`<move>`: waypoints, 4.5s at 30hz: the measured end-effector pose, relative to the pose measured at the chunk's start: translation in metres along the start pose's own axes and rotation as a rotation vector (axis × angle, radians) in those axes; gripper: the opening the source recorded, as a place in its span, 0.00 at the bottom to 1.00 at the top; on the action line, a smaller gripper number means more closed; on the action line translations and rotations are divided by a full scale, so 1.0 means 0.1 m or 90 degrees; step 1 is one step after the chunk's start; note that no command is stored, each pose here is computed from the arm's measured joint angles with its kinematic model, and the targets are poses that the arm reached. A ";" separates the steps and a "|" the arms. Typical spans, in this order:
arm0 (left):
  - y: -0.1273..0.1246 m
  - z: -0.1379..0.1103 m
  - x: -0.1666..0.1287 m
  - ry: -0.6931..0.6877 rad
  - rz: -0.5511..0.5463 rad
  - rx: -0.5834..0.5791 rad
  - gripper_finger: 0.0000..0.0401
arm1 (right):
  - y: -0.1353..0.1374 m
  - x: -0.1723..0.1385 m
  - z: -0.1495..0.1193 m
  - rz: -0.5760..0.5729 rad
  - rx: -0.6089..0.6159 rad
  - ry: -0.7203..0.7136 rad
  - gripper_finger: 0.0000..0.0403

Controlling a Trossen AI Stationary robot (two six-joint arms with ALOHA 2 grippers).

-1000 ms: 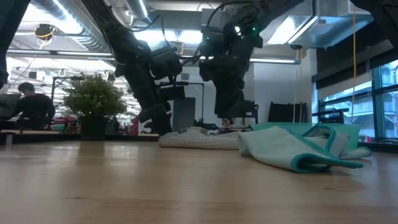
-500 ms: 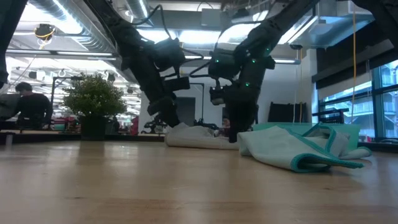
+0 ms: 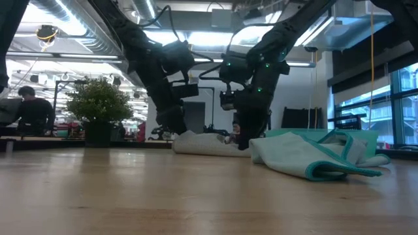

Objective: Roll microfiber towels into tight, uniform cylinder then place into a basket
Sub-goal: Roll the grey microfiber towel

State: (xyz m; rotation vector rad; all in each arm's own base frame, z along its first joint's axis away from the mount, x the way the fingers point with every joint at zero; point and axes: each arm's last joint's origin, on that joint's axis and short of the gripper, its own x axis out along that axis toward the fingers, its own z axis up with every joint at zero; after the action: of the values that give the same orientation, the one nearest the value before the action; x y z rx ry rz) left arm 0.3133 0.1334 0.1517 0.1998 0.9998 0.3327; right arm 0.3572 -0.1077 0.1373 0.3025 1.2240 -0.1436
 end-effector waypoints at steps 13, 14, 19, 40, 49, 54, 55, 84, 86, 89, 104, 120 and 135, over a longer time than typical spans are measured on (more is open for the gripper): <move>0.11 0.01 -0.13 0.007 0.069 -0.060 0.22 | 0.00 0.01 0.00 0.004 -0.015 0.001 0.31; 0.14 0.01 -0.18 0.005 0.071 -0.067 0.22 | 0.00 0.01 0.00 0.004 -0.017 0.001 0.31; 0.17 0.03 -0.44 -0.005 0.037 -0.083 0.22 | 0.00 0.01 0.01 0.004 -0.021 -0.005 0.31; -0.03 -0.03 -1.47 -0.034 -0.023 -0.174 0.22 | 0.29 0.02 0.14 0.078 -0.284 -0.087 0.31; -0.03 -0.04 -1.50 -0.038 -0.022 -0.175 0.22 | 0.38 -0.22 0.32 0.074 -0.300 -0.063 0.31; -0.03 -0.04 -1.50 -0.037 -0.021 -0.175 0.22 | 0.47 -0.21 0.25 0.083 -0.358 -0.021 0.31; -0.03 -0.04 -1.50 -0.038 -0.021 -0.175 0.22 | 0.49 -0.19 0.22 0.083 -0.366 -0.011 0.31; -0.03 -0.03 -1.50 -0.041 -0.020 -0.153 0.22 | 0.59 0.02 0.18 0.004 -0.426 0.020 0.31; -0.03 -0.03 -1.50 -0.041 -0.020 -0.154 0.22 | 0.59 0.02 0.18 0.004 -0.426 0.021 0.31; -0.03 -0.03 -1.50 -0.041 -0.020 -0.154 0.22 | 0.58 0.04 0.17 0.005 -0.425 0.023 0.31; -0.03 -0.03 -1.50 -0.040 -0.019 -0.154 0.22 | 0.56 0.16 0.17 -0.008 -0.366 0.034 0.24; -0.03 -0.03 -1.50 -0.040 -0.019 -0.154 0.22 | 0.27 -0.05 0.36 0.167 -0.241 0.025 0.02; -0.03 -0.03 -1.50 -0.040 -0.019 -0.153 0.22 | -0.33 -0.11 0.28 0.464 0.026 -0.008 0.02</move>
State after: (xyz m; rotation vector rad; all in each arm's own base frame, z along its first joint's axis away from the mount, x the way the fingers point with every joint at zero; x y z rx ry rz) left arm 0.2365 0.0765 0.2673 -0.0233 0.8918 0.4135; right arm 0.3695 -0.1481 0.1515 0.7607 1.0331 0.4585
